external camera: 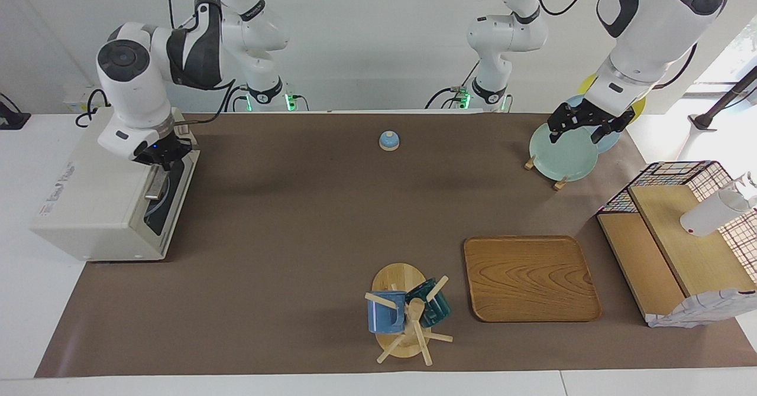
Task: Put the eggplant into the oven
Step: 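Push the oven door shut with the right gripper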
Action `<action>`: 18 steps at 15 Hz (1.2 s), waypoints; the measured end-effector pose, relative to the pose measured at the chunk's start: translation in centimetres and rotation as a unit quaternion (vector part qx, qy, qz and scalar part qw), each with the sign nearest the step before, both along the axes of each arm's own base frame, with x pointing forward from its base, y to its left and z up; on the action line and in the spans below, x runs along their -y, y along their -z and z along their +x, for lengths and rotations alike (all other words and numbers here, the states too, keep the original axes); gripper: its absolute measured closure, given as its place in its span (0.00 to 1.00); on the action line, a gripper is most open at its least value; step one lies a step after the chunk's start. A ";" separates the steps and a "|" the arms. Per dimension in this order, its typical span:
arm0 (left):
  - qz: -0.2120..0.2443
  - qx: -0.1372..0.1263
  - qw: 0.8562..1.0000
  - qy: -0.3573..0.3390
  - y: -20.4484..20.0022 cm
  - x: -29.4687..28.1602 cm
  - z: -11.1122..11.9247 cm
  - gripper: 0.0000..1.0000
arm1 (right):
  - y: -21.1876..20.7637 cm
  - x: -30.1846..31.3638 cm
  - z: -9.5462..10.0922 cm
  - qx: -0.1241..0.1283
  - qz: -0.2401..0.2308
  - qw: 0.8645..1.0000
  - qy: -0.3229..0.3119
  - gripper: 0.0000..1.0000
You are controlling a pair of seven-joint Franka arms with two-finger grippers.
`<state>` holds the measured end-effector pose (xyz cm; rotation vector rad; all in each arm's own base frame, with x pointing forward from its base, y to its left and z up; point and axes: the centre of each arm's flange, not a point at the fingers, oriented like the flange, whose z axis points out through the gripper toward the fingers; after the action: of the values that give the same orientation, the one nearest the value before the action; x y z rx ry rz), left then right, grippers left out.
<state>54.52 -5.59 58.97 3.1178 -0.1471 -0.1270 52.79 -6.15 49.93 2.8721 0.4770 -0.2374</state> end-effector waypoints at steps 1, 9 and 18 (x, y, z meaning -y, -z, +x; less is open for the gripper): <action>0.000 0.000 1.000 0.000 0.0 0.0 0.0 0.00 | -1.7 -0.4 -0.7 0.009 0.018 1.000 0.008 0.97; 0.000 0.000 1.000 0.000 0.0 0.0 0.0 0.00 | -6.9 -2.5 -1.8 0.013 0.074 0.994 0.080 0.59; 0.000 0.000 1.000 0.000 0.0 0.0 0.0 0.00 | -9.1 -5.4 -0.1 0.025 0.083 0.994 0.071 0.00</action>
<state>54.52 -5.59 58.97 3.1178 -0.1471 -0.1270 52.70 -0.78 59.05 3.0697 0.2954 -0.1550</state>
